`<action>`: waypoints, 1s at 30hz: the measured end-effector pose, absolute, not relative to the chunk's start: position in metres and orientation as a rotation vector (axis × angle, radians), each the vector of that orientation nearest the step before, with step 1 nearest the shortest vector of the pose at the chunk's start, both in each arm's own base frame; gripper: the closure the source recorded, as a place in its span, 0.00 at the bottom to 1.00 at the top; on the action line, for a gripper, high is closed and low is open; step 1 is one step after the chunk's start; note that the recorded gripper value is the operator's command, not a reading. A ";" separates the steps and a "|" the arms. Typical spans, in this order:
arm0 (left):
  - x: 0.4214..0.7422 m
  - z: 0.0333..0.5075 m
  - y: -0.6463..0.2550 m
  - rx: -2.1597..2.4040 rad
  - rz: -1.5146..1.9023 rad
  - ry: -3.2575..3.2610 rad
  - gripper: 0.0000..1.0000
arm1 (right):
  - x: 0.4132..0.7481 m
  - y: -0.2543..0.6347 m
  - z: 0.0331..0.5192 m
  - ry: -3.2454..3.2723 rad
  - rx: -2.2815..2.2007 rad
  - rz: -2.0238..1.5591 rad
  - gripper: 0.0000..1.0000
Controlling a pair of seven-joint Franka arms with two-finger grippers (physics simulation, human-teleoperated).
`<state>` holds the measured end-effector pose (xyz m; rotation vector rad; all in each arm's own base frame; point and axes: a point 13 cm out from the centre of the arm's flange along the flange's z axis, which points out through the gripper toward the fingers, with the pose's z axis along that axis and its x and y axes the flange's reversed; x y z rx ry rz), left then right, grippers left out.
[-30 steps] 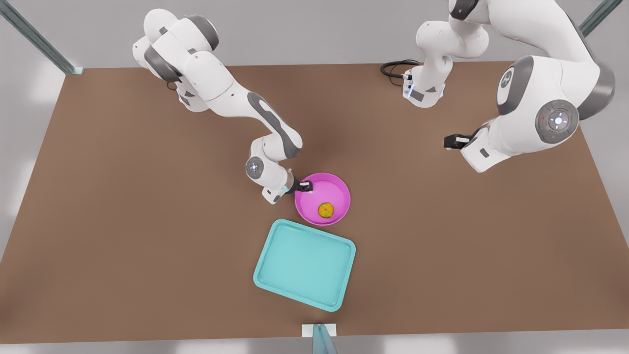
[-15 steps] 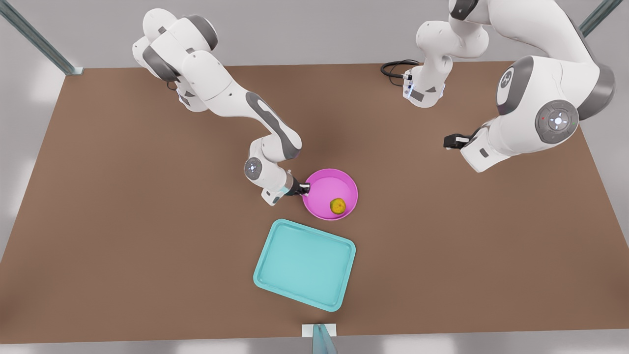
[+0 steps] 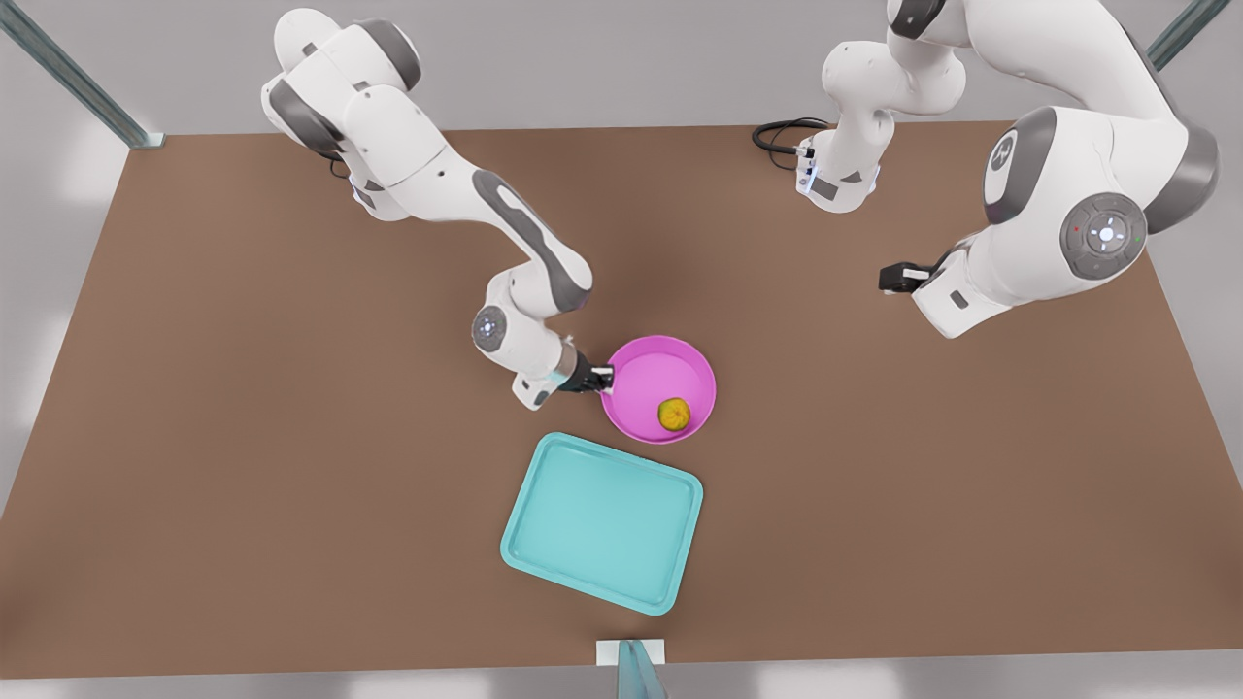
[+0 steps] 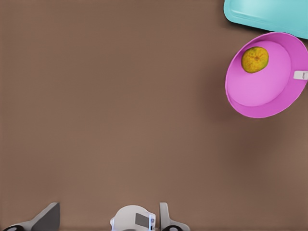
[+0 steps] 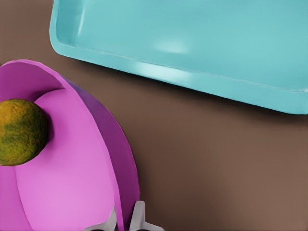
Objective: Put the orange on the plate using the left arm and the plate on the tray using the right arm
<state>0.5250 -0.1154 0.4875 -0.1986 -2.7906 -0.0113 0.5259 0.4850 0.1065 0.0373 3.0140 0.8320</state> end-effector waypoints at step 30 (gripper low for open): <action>0.535 0.488 -0.110 -0.184 -0.023 -2.829 0.00 | 0.726 0.373 0.100 2.790 0.370 0.896 0.76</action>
